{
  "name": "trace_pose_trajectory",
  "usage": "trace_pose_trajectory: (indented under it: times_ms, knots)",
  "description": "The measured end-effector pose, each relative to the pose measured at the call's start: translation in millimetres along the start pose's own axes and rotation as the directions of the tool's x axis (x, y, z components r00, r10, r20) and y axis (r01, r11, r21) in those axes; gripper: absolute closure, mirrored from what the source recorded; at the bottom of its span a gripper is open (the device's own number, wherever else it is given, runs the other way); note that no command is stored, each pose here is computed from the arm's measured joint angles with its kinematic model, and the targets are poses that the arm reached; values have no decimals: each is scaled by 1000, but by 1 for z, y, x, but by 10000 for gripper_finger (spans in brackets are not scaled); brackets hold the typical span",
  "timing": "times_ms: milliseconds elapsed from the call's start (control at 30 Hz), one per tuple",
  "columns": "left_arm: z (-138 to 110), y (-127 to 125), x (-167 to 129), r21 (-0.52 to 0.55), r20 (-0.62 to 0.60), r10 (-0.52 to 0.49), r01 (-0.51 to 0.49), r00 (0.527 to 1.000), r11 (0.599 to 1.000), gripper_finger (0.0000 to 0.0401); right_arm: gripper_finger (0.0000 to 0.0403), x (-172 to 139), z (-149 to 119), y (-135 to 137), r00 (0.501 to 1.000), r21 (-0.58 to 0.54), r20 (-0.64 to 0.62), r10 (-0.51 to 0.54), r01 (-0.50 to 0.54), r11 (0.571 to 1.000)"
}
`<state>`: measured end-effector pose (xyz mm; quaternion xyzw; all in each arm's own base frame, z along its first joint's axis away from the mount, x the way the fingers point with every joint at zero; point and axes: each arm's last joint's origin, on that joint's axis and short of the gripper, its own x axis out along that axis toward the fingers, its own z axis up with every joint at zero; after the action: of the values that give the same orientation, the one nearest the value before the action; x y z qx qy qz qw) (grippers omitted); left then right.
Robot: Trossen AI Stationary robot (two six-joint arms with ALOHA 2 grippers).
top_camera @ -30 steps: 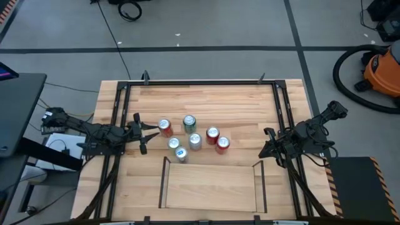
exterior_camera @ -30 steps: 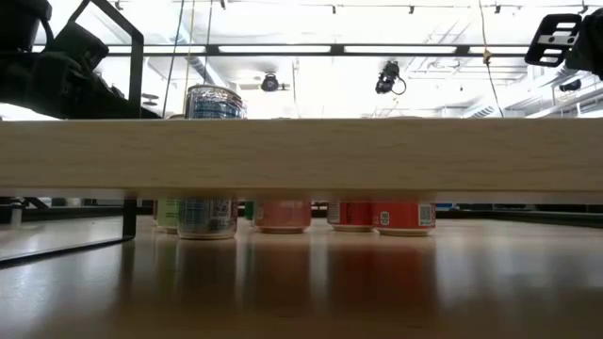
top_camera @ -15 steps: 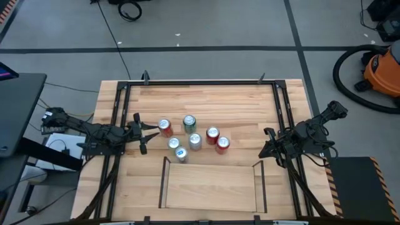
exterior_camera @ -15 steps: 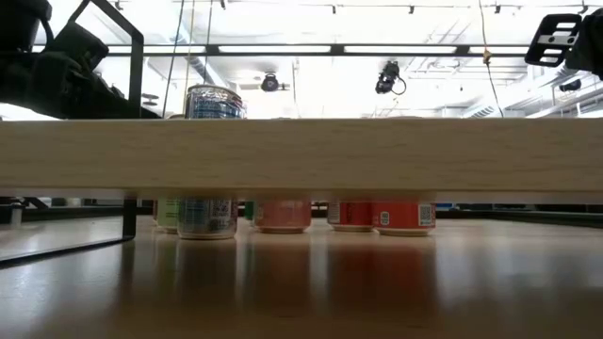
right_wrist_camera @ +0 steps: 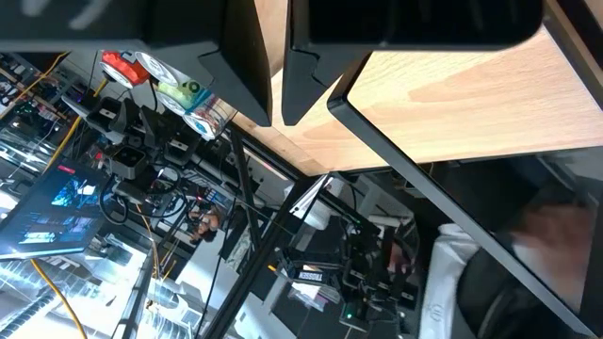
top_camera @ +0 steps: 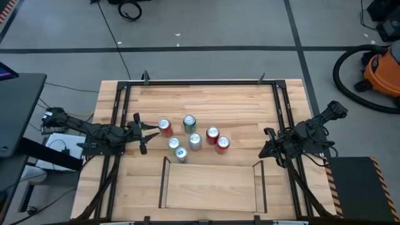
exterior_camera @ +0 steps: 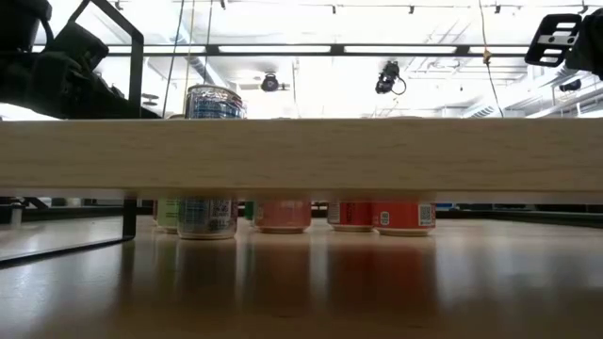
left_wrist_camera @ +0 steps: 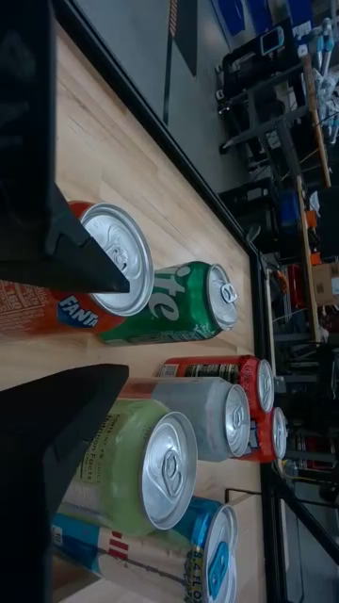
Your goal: Place canned beverage on shelf
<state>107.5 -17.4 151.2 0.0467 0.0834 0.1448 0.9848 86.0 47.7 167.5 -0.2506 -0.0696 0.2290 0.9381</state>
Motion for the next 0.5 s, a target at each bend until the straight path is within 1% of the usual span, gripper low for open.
trace_pose_trajectory:
  times_ms: [233,300,333,400,500]
  knots:
    - [0,0,0,-1,0,0,0,1000,1000,259,364,0,0,0,1000,0,0,0,0,1000]
    - [1,0,0,-26,5,0,0,1000,1000,259,364,0,0,0,1000,0,0,0,0,1000]
    - [2,0,0,-60,15,0,1,1000,998,259,364,0,0,0,1000,0,0,0,0,1000]
    - [4,0,0,-170,38,1,6,999,986,259,364,0,0,0,1000,0,0,0,0,1000]
    - [10,0,0,-340,91,5,27,996,940,259,364,0,0,0,1000,0,0,0,0,1000]
